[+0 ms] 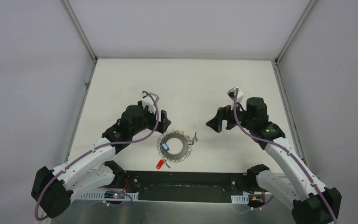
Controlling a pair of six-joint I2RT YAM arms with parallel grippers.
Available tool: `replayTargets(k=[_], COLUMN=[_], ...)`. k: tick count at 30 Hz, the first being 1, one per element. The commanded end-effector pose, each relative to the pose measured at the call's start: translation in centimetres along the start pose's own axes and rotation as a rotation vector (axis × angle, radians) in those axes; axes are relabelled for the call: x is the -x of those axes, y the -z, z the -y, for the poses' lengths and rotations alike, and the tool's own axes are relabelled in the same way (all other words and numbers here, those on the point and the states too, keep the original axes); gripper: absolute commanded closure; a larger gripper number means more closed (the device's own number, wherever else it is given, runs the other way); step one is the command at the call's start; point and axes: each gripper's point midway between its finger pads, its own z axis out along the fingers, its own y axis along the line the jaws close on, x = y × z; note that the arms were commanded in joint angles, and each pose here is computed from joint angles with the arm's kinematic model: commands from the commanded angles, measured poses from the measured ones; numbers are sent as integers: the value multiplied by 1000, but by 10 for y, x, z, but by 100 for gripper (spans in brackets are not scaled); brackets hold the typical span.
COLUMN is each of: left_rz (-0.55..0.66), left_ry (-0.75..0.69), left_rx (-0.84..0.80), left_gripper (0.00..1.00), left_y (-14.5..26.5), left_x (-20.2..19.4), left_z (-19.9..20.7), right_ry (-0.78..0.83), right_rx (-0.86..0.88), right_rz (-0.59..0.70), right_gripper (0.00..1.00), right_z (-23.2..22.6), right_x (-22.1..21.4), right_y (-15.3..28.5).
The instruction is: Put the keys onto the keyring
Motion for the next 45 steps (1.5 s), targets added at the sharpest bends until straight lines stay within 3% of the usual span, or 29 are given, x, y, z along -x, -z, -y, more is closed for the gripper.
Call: replayTargets(k=[1, 8, 15, 23, 26, 29, 32, 36, 45], left_rz=[48, 113, 114, 109, 24, 6, 135, 198, 138], left_ry=[88, 172, 71, 15, 80, 14, -63, -95, -62], left_rx=[26, 261, 529, 553, 531, 550, 602, 551, 563], left_gripper=[5, 1, 1, 1, 1, 3, 2, 3, 1], left_y=[-7, 0, 12, -16, -26, -28, -17, -23, -26], left_x=[16, 22, 16, 1, -17, -26, -14, -30, -34], left_z=[-24, -109, -174, -226, -238, -247, -256, -257, -262], right_ry=[-139, -137, -57, -75, -48, -20, 5, 1, -27], right_rx=[-217, -696, -916, -977, -965, -975, -978, -977, -1022], right_rz=[123, 223, 285, 345, 380, 398, 400, 389, 392], right_gripper=[0, 0, 0, 0, 0, 0, 0, 0, 0], right_z=[59, 164, 218, 259, 265, 273, 282, 293, 301], right_x=[15, -8, -24, -32, -21, -13, -13, -28, -27], right_y=[13, 55, 65, 47, 42, 38, 31, 20, 25])
